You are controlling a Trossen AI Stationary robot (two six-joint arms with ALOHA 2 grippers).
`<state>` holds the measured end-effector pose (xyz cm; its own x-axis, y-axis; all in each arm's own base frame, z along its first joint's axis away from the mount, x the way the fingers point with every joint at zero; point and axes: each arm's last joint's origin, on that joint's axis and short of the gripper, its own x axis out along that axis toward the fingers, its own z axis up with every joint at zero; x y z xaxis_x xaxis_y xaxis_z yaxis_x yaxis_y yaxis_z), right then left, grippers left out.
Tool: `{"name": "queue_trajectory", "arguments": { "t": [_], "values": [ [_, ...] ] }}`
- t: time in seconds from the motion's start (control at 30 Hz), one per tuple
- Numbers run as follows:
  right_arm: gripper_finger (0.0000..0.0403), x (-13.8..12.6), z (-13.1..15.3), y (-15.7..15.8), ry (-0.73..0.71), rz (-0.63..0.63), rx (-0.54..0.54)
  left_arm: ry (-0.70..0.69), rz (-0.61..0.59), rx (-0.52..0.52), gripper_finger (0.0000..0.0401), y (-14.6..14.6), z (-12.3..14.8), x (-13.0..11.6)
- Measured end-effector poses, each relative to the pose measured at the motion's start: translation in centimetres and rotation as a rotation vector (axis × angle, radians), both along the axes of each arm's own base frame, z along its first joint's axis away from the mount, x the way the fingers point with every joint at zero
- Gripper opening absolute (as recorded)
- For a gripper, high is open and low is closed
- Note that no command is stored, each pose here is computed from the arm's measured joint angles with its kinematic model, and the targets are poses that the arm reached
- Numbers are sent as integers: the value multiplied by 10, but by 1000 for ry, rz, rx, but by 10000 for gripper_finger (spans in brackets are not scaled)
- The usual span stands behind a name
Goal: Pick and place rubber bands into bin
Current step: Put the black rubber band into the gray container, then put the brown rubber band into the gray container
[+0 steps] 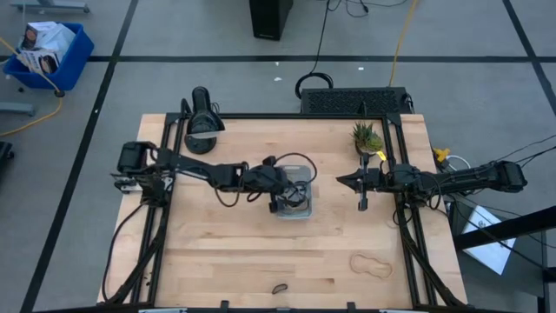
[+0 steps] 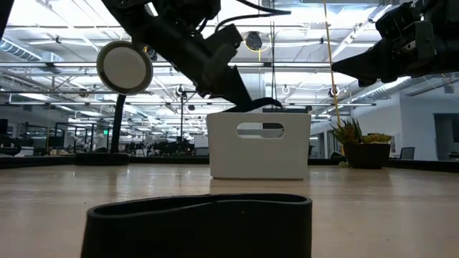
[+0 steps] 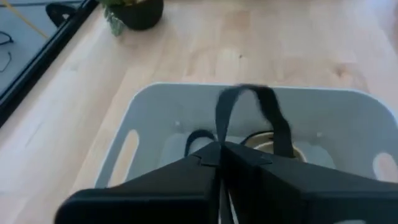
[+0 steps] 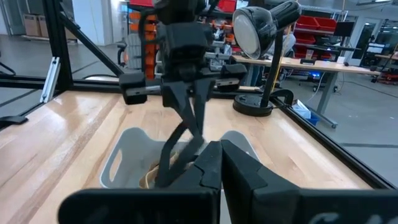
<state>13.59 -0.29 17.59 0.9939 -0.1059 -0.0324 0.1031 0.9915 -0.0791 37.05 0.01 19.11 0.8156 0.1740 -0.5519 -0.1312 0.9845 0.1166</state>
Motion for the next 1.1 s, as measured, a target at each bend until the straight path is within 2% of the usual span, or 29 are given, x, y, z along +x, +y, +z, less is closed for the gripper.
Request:
{"name": "queue_trajectory", "arguments": {
  "t": [0.17, 0.3, 0.5, 0.6, 0.67, 0.73, 0.9, 1.0, 1.03, 1.1],
  "values": [
    [0, 0, 0, 0, 0, 0, 0, -16, 0, -39, 82, 0, 4, -1],
    [0, 0, 0, 0, 0, 0, 0, -63, -36, -60, 147, -4, 19, -5],
    [0, 0, 0, 0, 0, 0, 3, -138, -11, 41, 245, -12, 52, -18],
    [0, 0, 0, 0, 2, 0, 3, -146, -57, 92, 264, -25, 73, -34],
    [0, 0, -1, 0, 11, 0, 3, -154, -64, 134, 257, -36, 87, -48],
    [0, 0, -2, 0, 19, 0, 3, -188, -44, 186, 233, -47, 102, -61],
    [0, 0, -2, 0, 20, 0, 4, -274, 13, 277, 117, -65, 129, -97],
    [0, 0, -2, 0, 19, 0, 11, -321, 9, 271, 33, -66, 132, -120],
    [0, 0, -2, 0, 19, -1, 11, -335, 8, 263, 17, -65, 130, -127],
    [0, 0, -2, 0, 19, 0, 11, -362, 8, 245, 11, -64, 122, -139]
  ]
}}
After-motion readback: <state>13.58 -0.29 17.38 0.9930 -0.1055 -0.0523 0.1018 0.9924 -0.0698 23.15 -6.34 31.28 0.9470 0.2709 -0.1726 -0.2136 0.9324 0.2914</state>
